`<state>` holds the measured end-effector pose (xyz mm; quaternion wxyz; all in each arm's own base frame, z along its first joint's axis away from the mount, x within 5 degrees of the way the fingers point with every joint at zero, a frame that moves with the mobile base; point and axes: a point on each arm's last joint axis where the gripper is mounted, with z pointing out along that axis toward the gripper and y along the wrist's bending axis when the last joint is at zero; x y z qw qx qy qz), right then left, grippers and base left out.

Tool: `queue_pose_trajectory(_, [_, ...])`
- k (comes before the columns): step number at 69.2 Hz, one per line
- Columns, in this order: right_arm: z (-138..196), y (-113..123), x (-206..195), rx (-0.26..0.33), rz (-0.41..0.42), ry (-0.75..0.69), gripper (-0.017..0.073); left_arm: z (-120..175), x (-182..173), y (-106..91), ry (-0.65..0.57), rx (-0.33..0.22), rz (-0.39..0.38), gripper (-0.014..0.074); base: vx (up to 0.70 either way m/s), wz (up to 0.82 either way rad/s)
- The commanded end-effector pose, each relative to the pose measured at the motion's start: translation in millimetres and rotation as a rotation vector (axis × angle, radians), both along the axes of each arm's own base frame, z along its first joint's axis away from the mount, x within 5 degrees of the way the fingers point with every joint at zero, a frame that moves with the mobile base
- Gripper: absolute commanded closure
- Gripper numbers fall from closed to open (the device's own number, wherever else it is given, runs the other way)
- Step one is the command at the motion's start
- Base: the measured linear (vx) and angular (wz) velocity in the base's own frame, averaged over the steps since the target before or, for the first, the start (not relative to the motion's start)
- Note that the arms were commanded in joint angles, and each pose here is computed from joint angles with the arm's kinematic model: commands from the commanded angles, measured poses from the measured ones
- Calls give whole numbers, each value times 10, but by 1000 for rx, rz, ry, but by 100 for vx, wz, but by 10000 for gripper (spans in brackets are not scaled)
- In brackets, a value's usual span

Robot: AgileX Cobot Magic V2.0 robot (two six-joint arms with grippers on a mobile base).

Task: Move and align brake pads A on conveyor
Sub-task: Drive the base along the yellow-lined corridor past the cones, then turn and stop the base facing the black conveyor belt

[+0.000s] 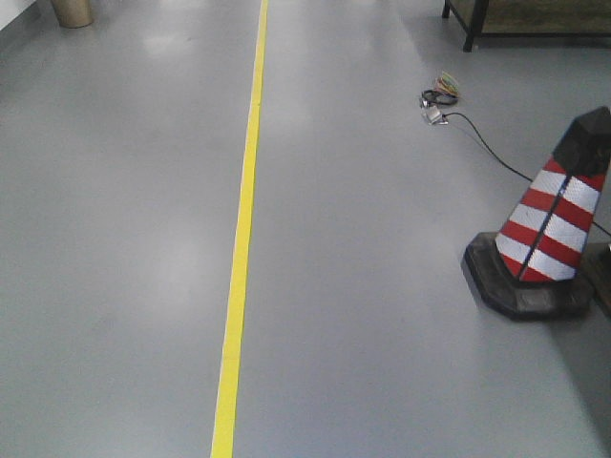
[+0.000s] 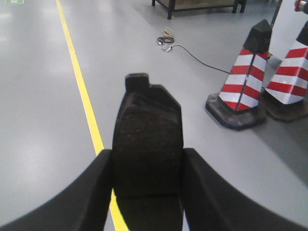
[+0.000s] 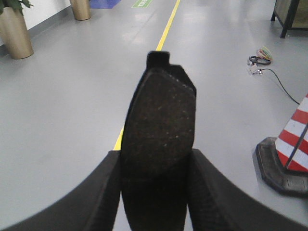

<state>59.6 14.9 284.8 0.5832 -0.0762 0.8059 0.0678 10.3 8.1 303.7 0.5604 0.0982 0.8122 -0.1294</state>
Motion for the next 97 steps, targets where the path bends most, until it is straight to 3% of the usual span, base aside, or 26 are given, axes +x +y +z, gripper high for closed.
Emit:
queue_pose_trajectory(1, [186, -11, 19, 12, -15, -120, 562, 149, 32, -21, -93, -30, -14, 600, 70, -2])
queue_pose_trajectory(62, [187, -11, 19, 11, -15, -121, 562, 149, 32, -21, -93, -30, -14, 600, 59, -6])
queue_pose_trajectory(97, [187, -11, 19, 11, -15, -121, 562, 149, 32, -21, -93, -30, -14, 600, 29, -77])
